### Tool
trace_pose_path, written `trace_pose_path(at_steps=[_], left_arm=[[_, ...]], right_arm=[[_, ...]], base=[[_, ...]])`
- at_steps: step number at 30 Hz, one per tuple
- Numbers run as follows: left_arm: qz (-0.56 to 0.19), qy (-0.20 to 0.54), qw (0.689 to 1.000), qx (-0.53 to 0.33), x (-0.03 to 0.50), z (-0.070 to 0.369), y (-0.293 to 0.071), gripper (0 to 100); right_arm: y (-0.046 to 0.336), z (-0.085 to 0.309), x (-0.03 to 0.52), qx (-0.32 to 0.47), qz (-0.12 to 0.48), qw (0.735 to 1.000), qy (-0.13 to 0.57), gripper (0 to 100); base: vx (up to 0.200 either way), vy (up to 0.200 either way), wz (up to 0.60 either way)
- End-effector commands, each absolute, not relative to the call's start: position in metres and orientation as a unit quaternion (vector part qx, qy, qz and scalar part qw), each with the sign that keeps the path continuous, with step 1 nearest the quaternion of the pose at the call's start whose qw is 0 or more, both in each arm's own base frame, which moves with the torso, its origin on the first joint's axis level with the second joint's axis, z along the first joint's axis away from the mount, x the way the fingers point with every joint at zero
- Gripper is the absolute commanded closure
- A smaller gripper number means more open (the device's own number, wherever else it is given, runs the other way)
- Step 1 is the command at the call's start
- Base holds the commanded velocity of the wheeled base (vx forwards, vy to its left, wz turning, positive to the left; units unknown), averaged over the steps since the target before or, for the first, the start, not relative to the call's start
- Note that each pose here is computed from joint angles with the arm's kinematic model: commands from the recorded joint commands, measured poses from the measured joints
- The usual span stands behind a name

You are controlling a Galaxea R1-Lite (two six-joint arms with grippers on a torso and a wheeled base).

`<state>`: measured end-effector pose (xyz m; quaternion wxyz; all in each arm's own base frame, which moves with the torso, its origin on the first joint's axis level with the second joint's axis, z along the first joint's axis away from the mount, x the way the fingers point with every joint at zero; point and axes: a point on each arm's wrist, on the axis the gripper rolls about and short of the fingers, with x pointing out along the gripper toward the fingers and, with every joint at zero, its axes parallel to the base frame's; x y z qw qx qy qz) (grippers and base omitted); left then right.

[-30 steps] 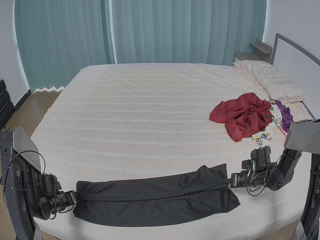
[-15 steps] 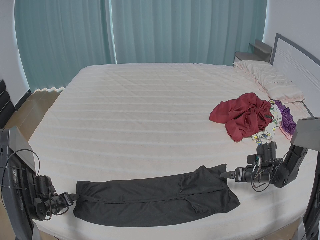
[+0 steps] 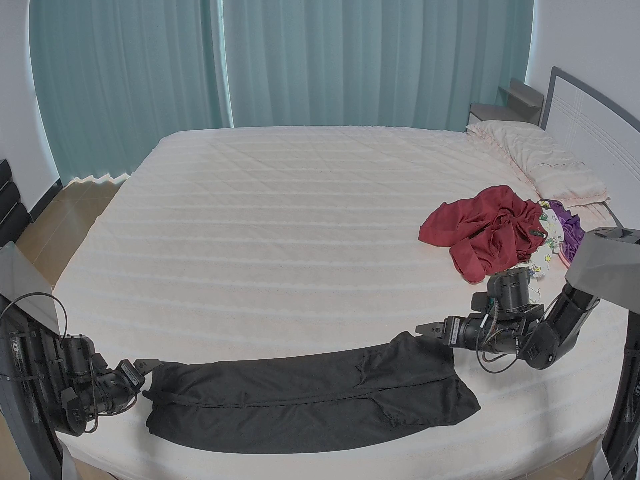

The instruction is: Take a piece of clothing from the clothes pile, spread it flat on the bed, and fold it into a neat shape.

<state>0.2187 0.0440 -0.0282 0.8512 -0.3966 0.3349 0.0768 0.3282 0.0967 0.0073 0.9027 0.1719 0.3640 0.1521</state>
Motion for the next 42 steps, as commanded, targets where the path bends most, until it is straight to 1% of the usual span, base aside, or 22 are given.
trace_pose_path(at_steps=[1,6,17,18,33,38,39,42], left_arm=[[0.043,0.323,0.84,-0.433,0.238,-0.026,0.024,0],[0.047,0.319,0.836,-0.443,0.239,-0.026,0.024,0],[0.048,0.325,0.834,-0.443,0.237,-0.027,0.023,0],[0.048,0.325,0.834,-0.443,0.236,-0.027,0.023,0],[0.048,0.33,0.834,-0.44,0.235,-0.028,0.022,0],[0.049,0.331,0.834,-0.439,0.234,-0.028,0.022,0],[0.05,0.33,0.834,-0.44,0.234,-0.028,0.022,0],[0.051,0.33,0.834,-0.439,0.234,-0.028,0.022,0]], right_arm=[[0.122,-0.025,0.333,0.166,0.147,0.891,0.395,0],[0.125,-0.036,0.333,0.162,0.147,0.886,0.408,0],[0.122,-0.041,0.325,0.159,0.141,0.88,0.424,0],[0.122,-0.042,0.325,0.16,0.139,0.88,0.425,100],[0.108,-0.03,0.302,0.174,0.119,0.875,0.436,100],[0.108,-0.032,0.297,0.168,0.112,0.873,0.443,100],[0.107,-0.033,0.297,0.166,0.109,0.873,0.444,0],[0.106,-0.035,0.295,0.162,0.106,0.873,0.448,0]], base=[[0.0,0.0,0.0],[0.0,0.0,0.0],[0.0,0.0,0.0],[0.0,0.0,0.0],[0.0,0.0,0.0],[0.0,0.0,0.0],[0.0,0.0,0.0],[0.0,0.0,0.0]])
